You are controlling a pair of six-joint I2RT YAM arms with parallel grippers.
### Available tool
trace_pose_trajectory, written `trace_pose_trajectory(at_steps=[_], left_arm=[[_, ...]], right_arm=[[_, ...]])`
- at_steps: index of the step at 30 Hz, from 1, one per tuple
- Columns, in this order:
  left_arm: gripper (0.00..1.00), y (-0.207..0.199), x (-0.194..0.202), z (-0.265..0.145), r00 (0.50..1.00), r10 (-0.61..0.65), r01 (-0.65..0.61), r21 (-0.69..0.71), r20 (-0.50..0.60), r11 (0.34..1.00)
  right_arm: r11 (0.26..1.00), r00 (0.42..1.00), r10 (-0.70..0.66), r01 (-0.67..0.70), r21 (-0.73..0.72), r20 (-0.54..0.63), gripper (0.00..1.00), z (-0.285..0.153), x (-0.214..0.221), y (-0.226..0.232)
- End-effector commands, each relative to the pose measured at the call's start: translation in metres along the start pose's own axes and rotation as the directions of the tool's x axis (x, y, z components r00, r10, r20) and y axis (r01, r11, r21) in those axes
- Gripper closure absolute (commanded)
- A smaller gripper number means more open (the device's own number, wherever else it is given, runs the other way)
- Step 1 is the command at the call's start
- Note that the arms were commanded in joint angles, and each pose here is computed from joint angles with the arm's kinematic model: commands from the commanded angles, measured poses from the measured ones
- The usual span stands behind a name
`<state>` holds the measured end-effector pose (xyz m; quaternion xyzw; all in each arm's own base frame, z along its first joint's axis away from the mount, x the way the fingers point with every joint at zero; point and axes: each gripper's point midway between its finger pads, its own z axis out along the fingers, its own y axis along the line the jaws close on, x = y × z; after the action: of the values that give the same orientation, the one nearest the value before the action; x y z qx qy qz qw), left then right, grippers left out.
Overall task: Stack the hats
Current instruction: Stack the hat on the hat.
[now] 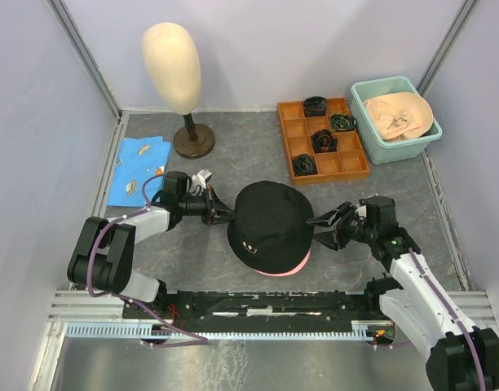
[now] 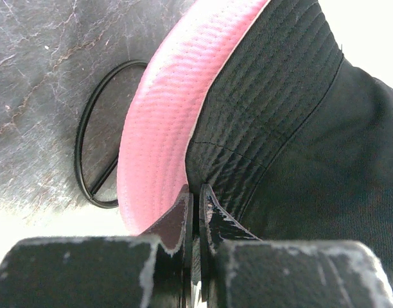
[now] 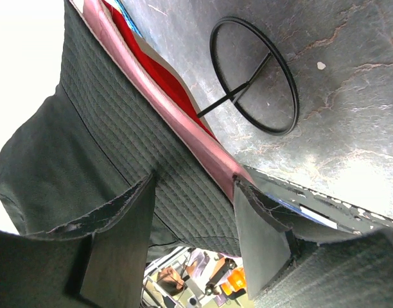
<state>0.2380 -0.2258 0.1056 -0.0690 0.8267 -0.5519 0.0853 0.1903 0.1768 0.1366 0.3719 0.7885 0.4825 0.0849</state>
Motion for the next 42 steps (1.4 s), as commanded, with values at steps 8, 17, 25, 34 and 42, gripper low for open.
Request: trace_pose_trajectory(at_steps=[8,17,25,34,42], left_arm=[[0.97,-0.001,-0.012,0.006,0.998,0.062,-0.062,-0.019,0.027,0.998],[0.97,0.005,-0.009,0.007,0.998,0.050,-0.050,-0.030,0.022,0.998],[0.97,0.009,-0.005,0.006,0.998,0.053,-0.052,-0.045,0.014,0.998],[0.97,0.021,0.003,0.004,0.998,0.055,-0.055,-0.079,0.001,0.995],[0.97,0.048,0.015,0.005,0.999,0.036,-0.038,-0.133,-0.017,0.990]], right_arm=[[0.998,1.000,-0.005,0.004,-0.064,-0.008,0.74,0.001,0.004,0.009],[1.000,1.000,-0.017,0.017,0.015,0.008,1.00,0.004,-0.001,-0.009],[0.973,0.995,-0.090,0.080,0.215,0.037,1.00,0.009,-0.013,-0.058],[0.862,0.963,-0.268,0.230,0.452,0.020,1.00,0.003,-0.040,-0.083],[0.742,0.933,-0.359,0.297,0.601,-0.018,1.00,-0.004,-0.059,-0.108]])
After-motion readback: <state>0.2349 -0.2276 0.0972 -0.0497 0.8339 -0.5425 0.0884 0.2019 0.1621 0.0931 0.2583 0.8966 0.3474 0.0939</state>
